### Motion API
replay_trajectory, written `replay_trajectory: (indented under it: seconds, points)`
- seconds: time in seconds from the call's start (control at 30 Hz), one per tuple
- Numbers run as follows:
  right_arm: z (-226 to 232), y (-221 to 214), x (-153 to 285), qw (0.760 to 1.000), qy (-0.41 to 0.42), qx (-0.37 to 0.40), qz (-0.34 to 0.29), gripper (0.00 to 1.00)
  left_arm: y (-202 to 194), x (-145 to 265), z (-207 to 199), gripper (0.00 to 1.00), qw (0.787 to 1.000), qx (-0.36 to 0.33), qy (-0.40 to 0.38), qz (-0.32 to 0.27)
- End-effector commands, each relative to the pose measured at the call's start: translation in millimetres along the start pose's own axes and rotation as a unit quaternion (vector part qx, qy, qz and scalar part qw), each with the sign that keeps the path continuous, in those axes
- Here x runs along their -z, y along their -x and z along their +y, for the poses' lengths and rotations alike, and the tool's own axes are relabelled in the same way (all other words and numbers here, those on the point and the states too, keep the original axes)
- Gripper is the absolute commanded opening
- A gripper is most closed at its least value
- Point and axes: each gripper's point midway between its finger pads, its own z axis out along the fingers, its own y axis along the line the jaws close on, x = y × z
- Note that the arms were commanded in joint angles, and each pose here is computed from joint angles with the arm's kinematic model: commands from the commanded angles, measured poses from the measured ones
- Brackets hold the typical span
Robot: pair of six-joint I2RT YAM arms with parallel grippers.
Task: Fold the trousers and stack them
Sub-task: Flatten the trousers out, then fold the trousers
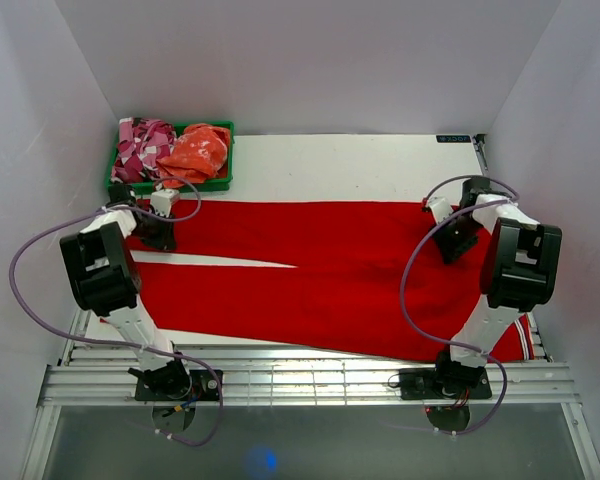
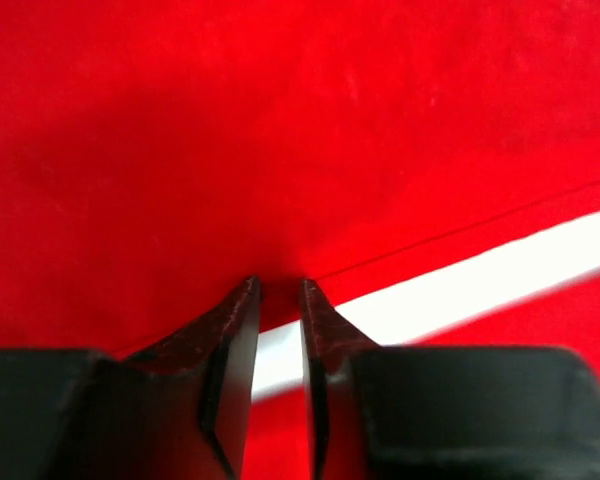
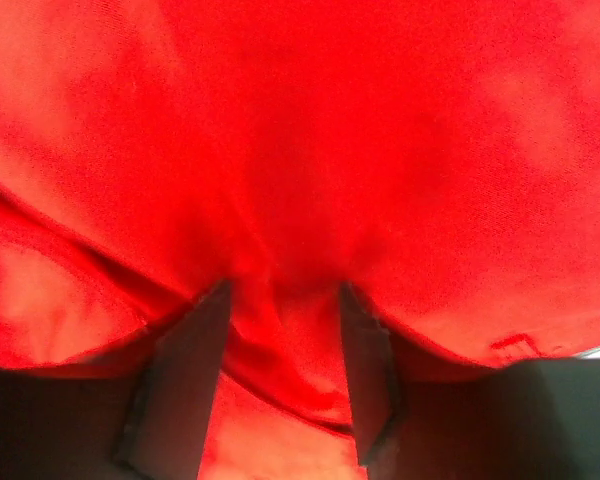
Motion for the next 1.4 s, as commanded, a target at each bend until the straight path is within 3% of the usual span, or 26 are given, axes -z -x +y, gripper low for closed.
replay_trajectory:
  seconds: [0.0, 0.07, 0.1, 0.13, 0.17, 0.2, 0.23, 0.27, 0.37, 0.57, 0.7, 0.77, 0.8, 0.87, 0.93, 1.07, 1.1, 1.13, 1.17, 1.37]
  points:
    - [-6.7, 10.3, 34.8, 1.0, 0.02, 0.021, -0.006, 0.57, -27.3, 29.9, -10.7, 0.35, 0.999, 0.006, -0.036, 0.031]
    - [-42.0, 39.8, 64.4, 0.997, -0.015, 0.055, -0.049, 0.73, 0.6, 51.9, -12.0, 0.46, 0.998, -0.015, -0.061, -0.022]
    - [-50.6, 46.8, 66.5, 0.996, -0.008, 0.068, -0.054, 0.89, 9.0, 62.8, -7.1, 0.56, 0.997, -0.018, -0.058, -0.043]
    - [-59.3, 55.6, 73.1, 0.995, -0.008, 0.08, -0.065, 0.97, 22.4, 76.7, -7.0, 0.61, 0.996, -0.033, -0.055, -0.069]
    - [-68.4, 64.6, 78.9, 0.993, -0.009, 0.088, -0.078, 0.98, 38.9, 87.8, -5.3, 0.67, 0.992, -0.046, -0.054, -0.102]
    - [-80.7, 76.7, 85.3, 0.99, -0.002, 0.117, -0.079, 0.92, 45.5, 96.8, -0.8, 0.73, 0.99, -0.05, -0.046, -0.121]
    - [-87.3, 81.1, 85.0, 0.989, 0.002, 0.125, -0.078, 0.9, 57.1, 109.0, -1.5, 0.89, 0.987, -0.064, -0.036, -0.145]
    - [-92.4, 85.1, 84.5, 0.988, 0.004, 0.134, -0.076, 0.9, 68.2, 114.6, 5.9, 0.97, 0.982, -0.076, -0.019, -0.171]
    - [-106.5, 82.2, 57.1, 0.982, 0.035, 0.182, -0.043, 0.94, 91.3, 125.7, 18.0, 0.98, 0.974, -0.058, 0.015, -0.216]
    - [-116.7, 66.3, 17.6, 0.965, 0.038, 0.26, -0.011, 0.98, 118.1, 131.6, 14.7, 0.98, 0.956, -0.016, -0.083, -0.28]
    - [-120.2, 56.7, -11.1, 0.961, 0.038, 0.274, 0.001, 1.0, 125.4, 129.5, 29.0, 0.98, 0.949, -0.047, -0.099, -0.295]
    - [-117.5, 48.3, -24.3, 0.958, 0.055, 0.281, 0.015, 0.93, 128.6, 128.7, 45.3, 0.94, 0.953, -0.086, -0.075, -0.279]
    - [-116.0, 45.7, -27.9, 0.957, 0.062, 0.284, 0.019, 0.84, 121.4, 111.0, 56.1, 0.89, 0.958, -0.085, -0.081, -0.26]
    - [-109.5, 36.4, -36.5, 0.951, 0.08, 0.298, 0.029, 0.66, 127.2, 115.7, 76.9, 0.86, 0.965, -0.115, -0.064, -0.226]
    - [-105.2, 30.1, -41.0, 0.947, 0.087, 0.308, 0.04, 0.54, 125.5, 100.0, 98.1, 0.87, 0.972, -0.109, -0.076, -0.193]
    - [-93.2, 26.5, -43.7, 0.939, 0.087, 0.33, 0.045, 0.3, 102.0, 62.9, 122.4, 0.79, 0.981, -0.103, -0.078, -0.144]
    - [-89.4, 25.3, -47.6, 0.938, 0.087, 0.333, 0.044, 0.17, 93.6, 53.2, 125.2, 0.78, 0.985, -0.089, -0.073, -0.13]
    - [-87.4, 25.8, -47.3, 0.937, 0.085, 0.336, 0.043, 0.12, 95.7, 46.0, 134.4, 0.77, 0.984, -0.099, -0.054, -0.137]
    - [-85.5, 30.0, -43.6, 0.936, 0.08, 0.341, 0.039, 0.08, 81.0, 34.6, 127.9, 0.77, 0.986, -0.086, -0.06, -0.126]
    - [-79.6, 39.9, -33.1, 0.931, 0.069, 0.359, 0.023, 0.08, 43.0, -2.8, 110.4, 0.65, 0.993, -0.082, -0.043, -0.072]
